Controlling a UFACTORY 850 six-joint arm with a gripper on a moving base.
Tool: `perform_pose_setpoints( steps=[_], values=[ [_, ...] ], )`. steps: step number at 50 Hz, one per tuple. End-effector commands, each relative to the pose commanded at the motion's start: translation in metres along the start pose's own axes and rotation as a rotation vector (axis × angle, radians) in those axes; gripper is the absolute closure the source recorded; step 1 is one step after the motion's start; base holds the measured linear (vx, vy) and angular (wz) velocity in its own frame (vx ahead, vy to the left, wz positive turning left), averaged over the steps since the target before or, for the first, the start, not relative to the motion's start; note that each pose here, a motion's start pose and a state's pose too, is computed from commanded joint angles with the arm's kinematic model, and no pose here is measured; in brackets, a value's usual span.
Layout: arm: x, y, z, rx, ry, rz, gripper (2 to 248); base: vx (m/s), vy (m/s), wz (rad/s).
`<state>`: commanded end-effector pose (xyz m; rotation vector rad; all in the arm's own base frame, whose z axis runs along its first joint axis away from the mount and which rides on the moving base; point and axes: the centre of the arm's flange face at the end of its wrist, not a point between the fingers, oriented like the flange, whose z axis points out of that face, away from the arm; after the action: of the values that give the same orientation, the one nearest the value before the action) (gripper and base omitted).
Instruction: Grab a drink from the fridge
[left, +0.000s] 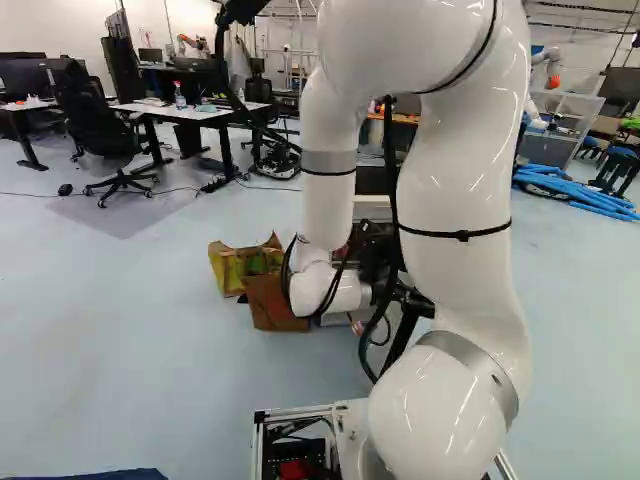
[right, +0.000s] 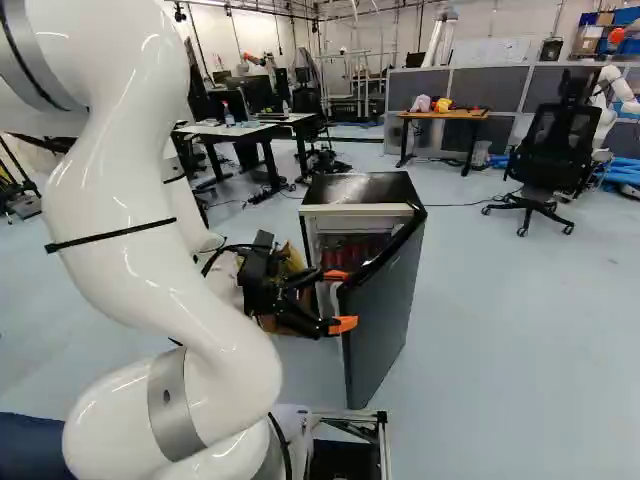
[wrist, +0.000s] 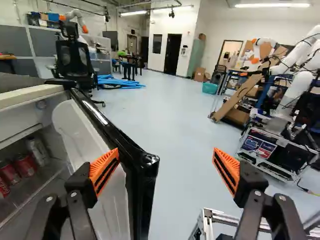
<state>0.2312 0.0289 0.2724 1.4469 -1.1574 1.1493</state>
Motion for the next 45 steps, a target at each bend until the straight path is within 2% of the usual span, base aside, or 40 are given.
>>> perform_pose_setpoints(
  steps=[12,19,45],
  values=[
    [0.003,-0.006,0.009,-0.107,-0.045,0.048,3,0.000,0.000,0.000],
    [0.007,-0.013,0.016,-0.147,-0.059,0.074,3,0.000,0.000,0.000],
    [0.026,-0.049,0.055,-0.311,-0.097,0.197,3,0.000,0.000,0.000]
  ],
)
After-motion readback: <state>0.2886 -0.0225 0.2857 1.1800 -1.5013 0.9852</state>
